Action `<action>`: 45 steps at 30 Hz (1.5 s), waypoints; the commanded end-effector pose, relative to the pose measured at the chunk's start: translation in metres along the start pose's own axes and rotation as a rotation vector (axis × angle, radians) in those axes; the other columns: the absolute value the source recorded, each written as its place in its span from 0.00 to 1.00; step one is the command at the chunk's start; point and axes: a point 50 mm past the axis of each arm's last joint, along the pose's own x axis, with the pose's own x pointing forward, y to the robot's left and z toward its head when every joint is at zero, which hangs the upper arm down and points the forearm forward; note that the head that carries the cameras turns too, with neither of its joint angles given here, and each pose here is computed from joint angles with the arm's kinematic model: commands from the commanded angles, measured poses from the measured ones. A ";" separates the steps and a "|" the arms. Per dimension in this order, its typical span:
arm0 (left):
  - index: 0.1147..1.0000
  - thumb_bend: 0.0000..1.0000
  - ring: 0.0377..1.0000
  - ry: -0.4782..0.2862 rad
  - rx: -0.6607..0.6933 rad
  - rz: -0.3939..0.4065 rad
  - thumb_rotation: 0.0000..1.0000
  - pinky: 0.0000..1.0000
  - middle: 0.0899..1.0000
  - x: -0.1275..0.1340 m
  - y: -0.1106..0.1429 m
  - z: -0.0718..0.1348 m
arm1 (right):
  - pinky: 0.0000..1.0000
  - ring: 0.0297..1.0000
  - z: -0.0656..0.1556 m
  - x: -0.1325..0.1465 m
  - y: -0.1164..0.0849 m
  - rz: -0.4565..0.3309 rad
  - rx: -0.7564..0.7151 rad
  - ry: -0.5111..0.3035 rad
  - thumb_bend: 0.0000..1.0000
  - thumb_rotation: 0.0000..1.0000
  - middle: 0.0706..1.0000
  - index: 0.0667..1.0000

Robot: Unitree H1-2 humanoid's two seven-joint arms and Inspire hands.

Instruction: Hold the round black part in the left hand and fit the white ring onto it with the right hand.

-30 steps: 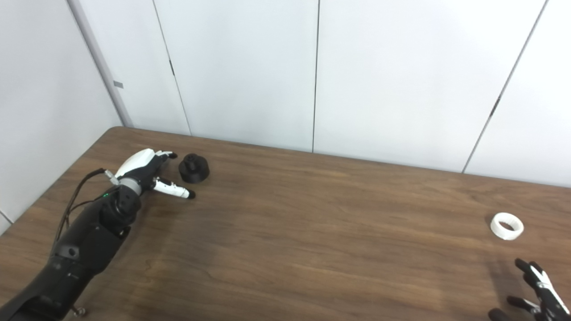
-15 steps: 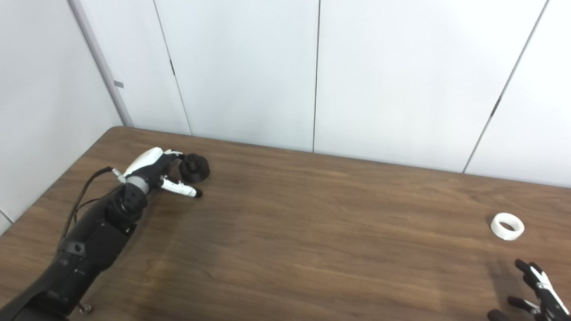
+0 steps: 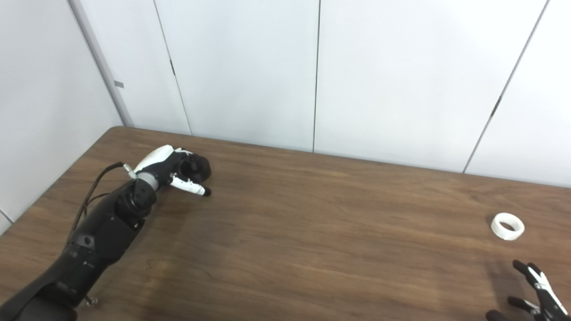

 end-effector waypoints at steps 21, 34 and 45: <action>0.76 0.96 1.00 0.068 0.186 0.114 0.14 1.00 1.00 -0.001 0.050 -0.017 | 0.82 0.97 -0.001 -0.002 -0.008 -0.007 -0.020 0.008 0.68 0.60 1.00 0.90; 0.76 0.95 1.00 0.091 0.214 0.137 0.11 1.00 1.00 -0.004 0.068 -0.027 | 0.84 0.98 0.002 -0.002 -0.009 -0.001 -0.034 0.014 0.68 0.62 1.00 0.91; 0.77 1.00 1.00 0.067 0.186 0.116 0.15 1.00 1.00 -0.002 0.060 -0.018 | 0.83 0.97 0.002 -0.003 -0.008 0.000 -0.029 0.018 0.67 0.61 1.00 0.91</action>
